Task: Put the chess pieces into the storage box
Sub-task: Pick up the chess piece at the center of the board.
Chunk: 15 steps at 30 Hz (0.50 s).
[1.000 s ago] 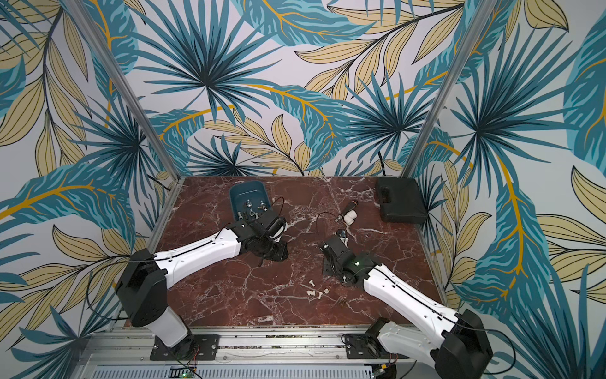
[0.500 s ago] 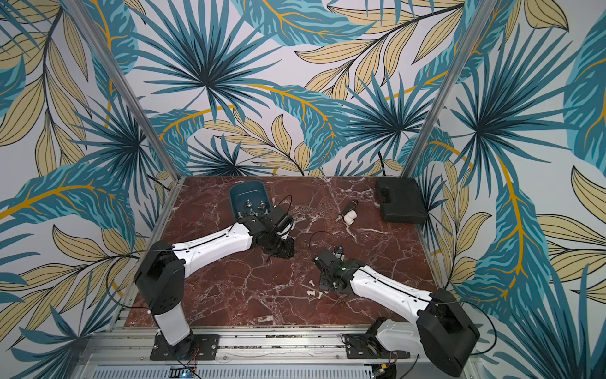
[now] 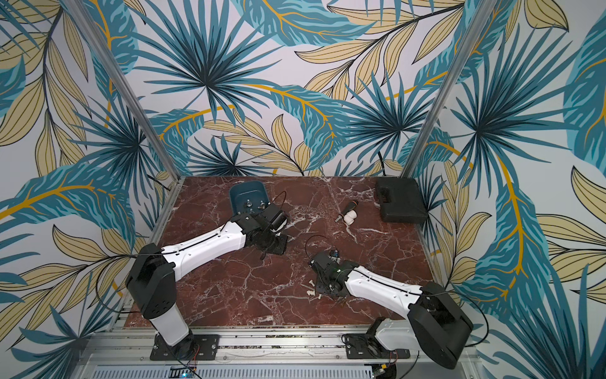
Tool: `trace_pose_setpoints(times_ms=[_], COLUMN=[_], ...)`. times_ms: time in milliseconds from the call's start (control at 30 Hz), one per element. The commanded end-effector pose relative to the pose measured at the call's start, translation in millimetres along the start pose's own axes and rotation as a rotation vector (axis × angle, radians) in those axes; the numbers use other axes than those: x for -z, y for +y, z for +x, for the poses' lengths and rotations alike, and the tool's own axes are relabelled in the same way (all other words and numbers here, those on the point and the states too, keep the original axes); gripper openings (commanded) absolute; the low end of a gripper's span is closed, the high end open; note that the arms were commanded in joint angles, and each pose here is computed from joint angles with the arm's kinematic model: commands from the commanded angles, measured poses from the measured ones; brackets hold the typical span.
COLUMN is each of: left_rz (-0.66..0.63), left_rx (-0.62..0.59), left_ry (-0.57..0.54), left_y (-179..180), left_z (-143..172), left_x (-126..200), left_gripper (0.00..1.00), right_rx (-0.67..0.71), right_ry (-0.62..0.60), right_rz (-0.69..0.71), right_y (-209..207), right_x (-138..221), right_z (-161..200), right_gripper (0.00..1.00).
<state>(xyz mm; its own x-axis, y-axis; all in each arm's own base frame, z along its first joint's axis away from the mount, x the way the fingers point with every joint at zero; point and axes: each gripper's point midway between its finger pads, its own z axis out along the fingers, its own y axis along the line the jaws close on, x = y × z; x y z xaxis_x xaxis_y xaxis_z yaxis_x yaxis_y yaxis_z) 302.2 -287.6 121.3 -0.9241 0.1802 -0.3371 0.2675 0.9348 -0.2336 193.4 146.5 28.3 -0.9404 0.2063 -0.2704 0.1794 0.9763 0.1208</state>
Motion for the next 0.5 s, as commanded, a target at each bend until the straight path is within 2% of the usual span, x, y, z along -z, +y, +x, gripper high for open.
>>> trace_pose_setpoints(times_ms=[0,267,467], left_rz=[0.002,-0.02,-0.047], left_rx=[-0.006,0.0,0.019], left_ry=[-0.045,-0.04,-0.111], left_y=[1,8,25], left_z=[-11,-8,-19], left_x=[15,16,46], left_gripper=[0.34,0.33,0.33], right_rx=[-0.007,0.001,0.046], right_ry=[0.02,0.013,-0.02], right_rz=[0.006,-0.012,-0.019], right_y=[-3,1,10], right_x=[-6,7,43], right_z=[8,4,-14], right_gripper=[0.25,0.05,0.0])
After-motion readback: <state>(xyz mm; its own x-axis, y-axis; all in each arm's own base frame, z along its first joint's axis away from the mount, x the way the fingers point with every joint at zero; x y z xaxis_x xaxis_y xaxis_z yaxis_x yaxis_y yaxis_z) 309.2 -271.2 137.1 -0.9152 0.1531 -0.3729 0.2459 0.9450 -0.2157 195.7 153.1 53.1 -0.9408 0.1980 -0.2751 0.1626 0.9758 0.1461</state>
